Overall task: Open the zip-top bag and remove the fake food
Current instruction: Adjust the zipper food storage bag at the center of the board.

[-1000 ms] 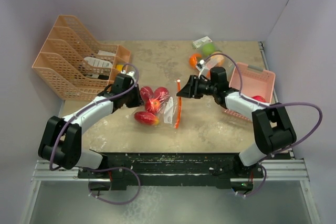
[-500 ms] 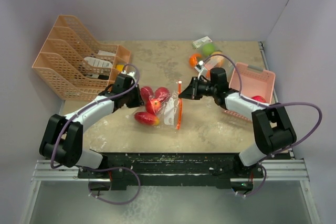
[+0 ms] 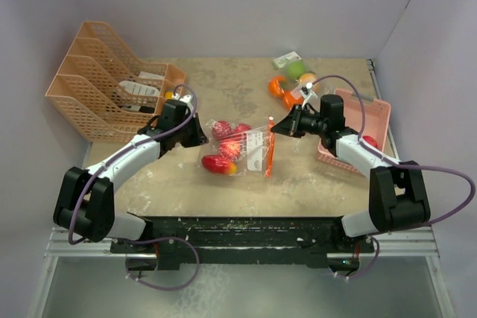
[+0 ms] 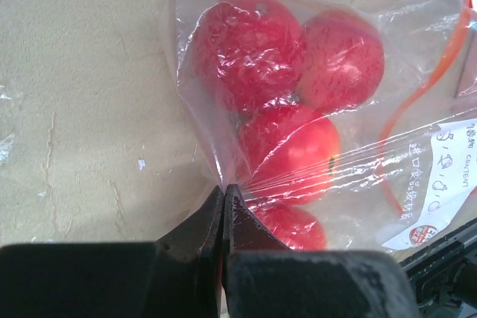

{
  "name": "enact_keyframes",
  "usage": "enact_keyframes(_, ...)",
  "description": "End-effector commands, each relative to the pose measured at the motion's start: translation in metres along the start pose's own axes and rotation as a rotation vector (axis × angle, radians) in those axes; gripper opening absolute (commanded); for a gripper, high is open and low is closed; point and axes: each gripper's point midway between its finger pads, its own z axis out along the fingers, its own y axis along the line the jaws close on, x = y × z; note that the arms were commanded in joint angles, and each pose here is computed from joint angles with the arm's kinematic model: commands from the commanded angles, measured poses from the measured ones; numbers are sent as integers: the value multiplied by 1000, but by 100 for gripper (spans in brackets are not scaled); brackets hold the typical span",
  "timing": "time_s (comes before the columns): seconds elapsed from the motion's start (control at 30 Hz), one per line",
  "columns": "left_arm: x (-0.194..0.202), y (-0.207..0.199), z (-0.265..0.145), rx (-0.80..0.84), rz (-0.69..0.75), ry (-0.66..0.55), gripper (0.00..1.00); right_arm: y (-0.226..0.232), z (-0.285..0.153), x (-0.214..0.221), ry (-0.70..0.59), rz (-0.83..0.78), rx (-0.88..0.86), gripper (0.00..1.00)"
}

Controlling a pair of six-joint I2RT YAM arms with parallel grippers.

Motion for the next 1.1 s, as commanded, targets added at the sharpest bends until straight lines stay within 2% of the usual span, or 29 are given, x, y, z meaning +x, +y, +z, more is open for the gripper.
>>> enact_keyframes(0.0, -11, 5, -4, -28, -5, -34, 0, 12, -6, -21, -68, -76, -54, 0)
enact_keyframes(0.3, -23, -6, -7, 4, -6, -54, 0, 32, -4, -17, -44, -103, -135, 1)
enact_keyframes(0.43, -47, -24, -24, 42, 3, -112, 0, 32, -4, -15, -38, -112, -137, 1)
enact_keyframes(0.7, -102, -63, -63, 111, 56, -231, 0, -2, 7, 14, 40, -30, -57, 0)
enact_keyframes(0.83, -91, -58, -55, 106, 51, -197, 0, -8, 9, 15, 49, -29, -43, 0)
enact_keyframes(0.97, -89, -59, -59, 123, 43, -215, 0, -16, 11, 25, 82, -12, -22, 0)
enact_keyframes(1.07, -82, -49, -51, 84, 43, -190, 0, -22, 13, 29, 90, -4, -14, 6)
